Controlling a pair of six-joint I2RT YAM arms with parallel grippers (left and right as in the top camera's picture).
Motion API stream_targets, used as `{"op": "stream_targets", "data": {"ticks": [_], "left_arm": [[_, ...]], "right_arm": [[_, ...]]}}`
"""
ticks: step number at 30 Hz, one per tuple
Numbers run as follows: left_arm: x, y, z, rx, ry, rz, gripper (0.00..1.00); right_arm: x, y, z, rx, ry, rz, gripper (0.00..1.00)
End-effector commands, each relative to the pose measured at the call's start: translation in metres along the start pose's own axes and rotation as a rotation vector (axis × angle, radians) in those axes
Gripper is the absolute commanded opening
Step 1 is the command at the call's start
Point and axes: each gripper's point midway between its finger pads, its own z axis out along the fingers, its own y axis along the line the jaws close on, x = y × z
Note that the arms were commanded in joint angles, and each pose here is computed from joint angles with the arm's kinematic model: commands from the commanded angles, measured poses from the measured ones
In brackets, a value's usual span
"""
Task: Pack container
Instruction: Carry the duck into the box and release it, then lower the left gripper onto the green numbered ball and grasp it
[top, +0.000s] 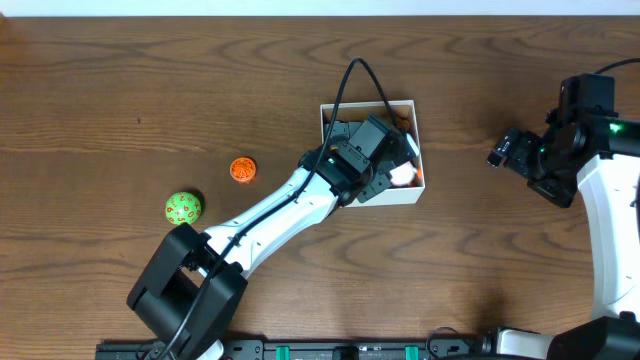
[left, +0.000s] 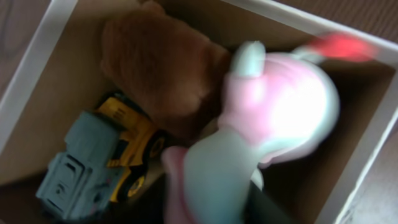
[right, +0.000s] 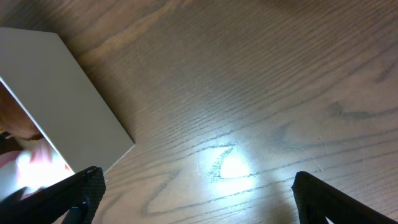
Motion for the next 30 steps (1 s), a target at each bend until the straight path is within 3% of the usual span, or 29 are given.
{"op": "stream_targets", "data": {"ticks": [1,6,9,15,16,17,20,24,27,30], "left_arm": [[-0.006,0.005,-0.006,-0.023,-0.014,-0.004,0.50],[-0.017,0.013,-0.030,-0.056,-0.063,-0.090,0.63],[-0.027,0.018,-0.055,-0.069,-0.112,-0.125,0.79],[-0.030,0.044,-0.131,-0.176,-0.199,-0.249,0.86],[-0.025,0.049,-0.142,-0.196,-0.196,-0.271,0.90],[-0.016,0.054,-0.156,-0.223,-0.186,-0.306,1.00],[0.025,0.069,-0.188,-0.288,-0.105,-0.400,0.98],[0.106,0.100,-0.218,-0.399,0.061,-0.708,0.98],[0.168,0.121,-0.228,-0.479,0.202,-0.938,0.98],[0.211,0.134,-0.225,-0.528,0.302,-1.050,0.98]], "right_arm": [[0.001,-0.002,0.002,-0.002,0.011,0.015,0.99],[0.001,-0.001,0.002,-0.001,0.012,0.014,0.99],[0.001,-0.001,0.002,-0.002,0.010,0.015,0.99],[0.001,-0.001,0.002,-0.002,0.010,0.014,0.99],[0.001,-0.001,0.002,-0.002,0.010,0.014,0.99],[0.001,-0.001,0.002,-0.002,0.010,0.014,0.99],[0.001,-0.001,0.002,-0.002,0.010,0.007,0.99],[0.001,-0.001,0.002,-0.002,0.010,0.007,0.99],[0.001,-0.001,0.002,-0.002,0.009,0.007,0.99],[0.000,-0.001,0.002,-0.003,0.006,0.007,0.99]]}}
